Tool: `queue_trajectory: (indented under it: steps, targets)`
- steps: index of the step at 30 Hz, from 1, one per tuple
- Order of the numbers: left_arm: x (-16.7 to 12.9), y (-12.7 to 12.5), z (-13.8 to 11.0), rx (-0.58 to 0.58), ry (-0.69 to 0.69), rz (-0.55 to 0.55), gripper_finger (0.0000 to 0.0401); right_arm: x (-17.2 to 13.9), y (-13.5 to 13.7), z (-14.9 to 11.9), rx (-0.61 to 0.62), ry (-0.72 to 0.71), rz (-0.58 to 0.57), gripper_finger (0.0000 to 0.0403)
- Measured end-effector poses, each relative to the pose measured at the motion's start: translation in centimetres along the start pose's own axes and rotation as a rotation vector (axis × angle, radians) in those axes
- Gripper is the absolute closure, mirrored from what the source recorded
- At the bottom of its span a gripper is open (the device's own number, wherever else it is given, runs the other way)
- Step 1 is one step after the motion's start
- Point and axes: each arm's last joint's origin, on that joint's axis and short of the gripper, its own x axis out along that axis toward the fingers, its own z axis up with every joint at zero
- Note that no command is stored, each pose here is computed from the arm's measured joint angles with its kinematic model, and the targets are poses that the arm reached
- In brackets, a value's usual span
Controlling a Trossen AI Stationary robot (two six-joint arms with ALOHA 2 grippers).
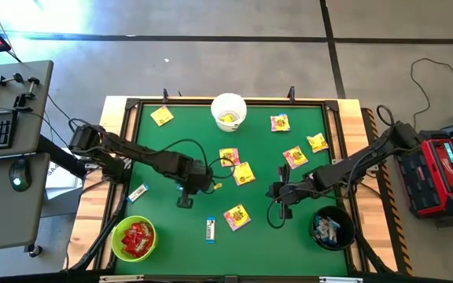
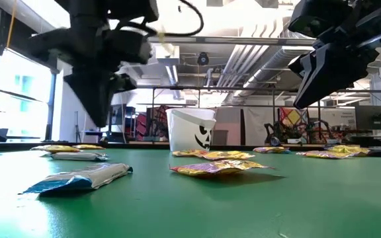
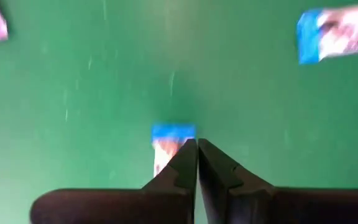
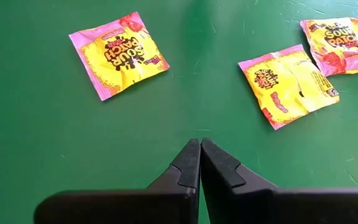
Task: Sort candy by brand, put in halloween buckets
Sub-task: Put the white candy into the black bucket
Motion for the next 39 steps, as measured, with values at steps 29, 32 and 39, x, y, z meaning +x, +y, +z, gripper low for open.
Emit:
queue_trajectory:
  steps: [29, 32, 39]
  targets:
    - [-0.3, -1.1, -2.4, -0.011, 0.237, 0.173, 0.0194, -0.3, 1.0, -0.2, -0.025, -0.015, -0.002, 0.0402]
    - [-0.2, -1.1, -2.4, -0.008, 0.23, 0.171, 0.0194, -0.3, 1.0, -0.1, -0.032, -0.024, -0.012, 0.0402]
    - [1.4, -1.2, -3.5, -0.005, 0.227, 0.166, 0.0194, -0.3, 1.0, 0.1, -0.041, -0.05, -0.01, 0.0402]
